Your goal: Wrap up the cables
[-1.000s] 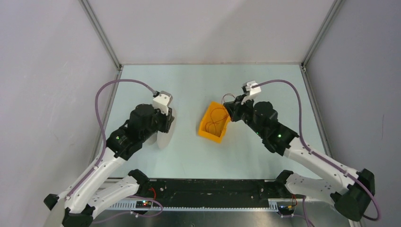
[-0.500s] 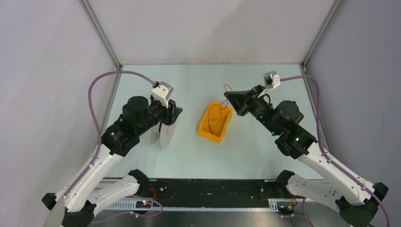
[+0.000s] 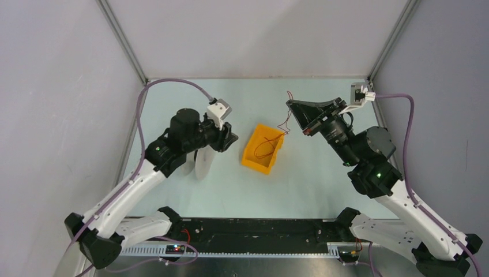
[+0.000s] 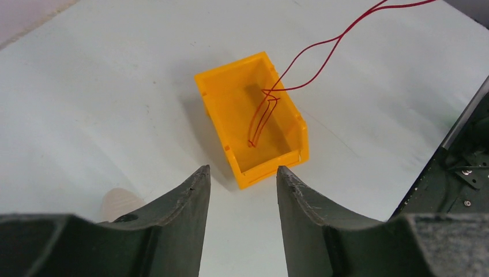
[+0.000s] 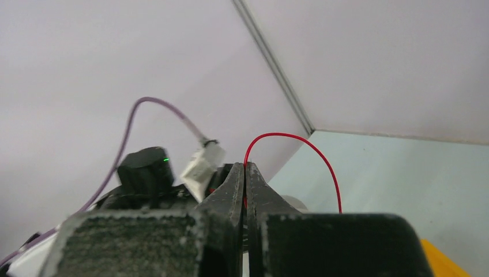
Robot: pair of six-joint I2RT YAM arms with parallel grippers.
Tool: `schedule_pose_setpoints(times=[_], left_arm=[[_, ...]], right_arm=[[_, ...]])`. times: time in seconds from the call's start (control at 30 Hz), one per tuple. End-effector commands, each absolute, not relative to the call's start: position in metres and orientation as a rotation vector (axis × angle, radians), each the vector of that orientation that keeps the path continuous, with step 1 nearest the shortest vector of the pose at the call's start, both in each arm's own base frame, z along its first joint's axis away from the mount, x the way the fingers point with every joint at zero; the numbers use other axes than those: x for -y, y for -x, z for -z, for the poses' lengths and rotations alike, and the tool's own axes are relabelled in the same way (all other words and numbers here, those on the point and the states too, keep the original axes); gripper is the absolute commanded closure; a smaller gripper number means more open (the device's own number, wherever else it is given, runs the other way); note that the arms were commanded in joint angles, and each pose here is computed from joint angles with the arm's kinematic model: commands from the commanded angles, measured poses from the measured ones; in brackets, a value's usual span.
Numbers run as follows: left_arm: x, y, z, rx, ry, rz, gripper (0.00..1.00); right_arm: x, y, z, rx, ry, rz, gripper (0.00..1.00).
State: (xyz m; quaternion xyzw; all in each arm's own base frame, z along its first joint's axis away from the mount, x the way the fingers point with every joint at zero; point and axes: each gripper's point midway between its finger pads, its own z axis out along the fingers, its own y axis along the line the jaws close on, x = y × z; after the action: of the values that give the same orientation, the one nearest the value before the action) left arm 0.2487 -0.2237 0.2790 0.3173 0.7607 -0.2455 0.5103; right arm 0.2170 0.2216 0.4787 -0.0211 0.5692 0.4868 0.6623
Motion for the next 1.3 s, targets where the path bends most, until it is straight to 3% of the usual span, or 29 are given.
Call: schedule_pose_setpoints(times=[0.0,0.17,0.47,0.77,1.27], left_arm=[[0.247,-0.259,-0.292,-1.778,-0.791,0.663,0.50],[0.277,-0.252,-0.279,-1.772,-0.851,0.811,0.51],[0.295,-0.250,-0.234,-1.708,-0.898,0.805,0.48],[0.315,-0.254,-0.225,-1.615,-0.995,0.728,0.45],[0.363,-0.234,-0.194,-1.580,-1.127,0.862,0.44]], right_arm=[[-0.222,-0.187,-0.516,-1.159,0.166,-1.193,1.00],[-0.212,-0.187,-0.520,-1.154,0.103,-1.194,1.00],[-0.182,-0.184,-0.550,-1.036,-0.044,-1.208,1.00],[-0.159,-0.179,-0.581,-0.946,-0.154,-1.230,1.00],[-0.148,-0.174,-0.587,-0.930,-0.192,-1.242,1.00]])
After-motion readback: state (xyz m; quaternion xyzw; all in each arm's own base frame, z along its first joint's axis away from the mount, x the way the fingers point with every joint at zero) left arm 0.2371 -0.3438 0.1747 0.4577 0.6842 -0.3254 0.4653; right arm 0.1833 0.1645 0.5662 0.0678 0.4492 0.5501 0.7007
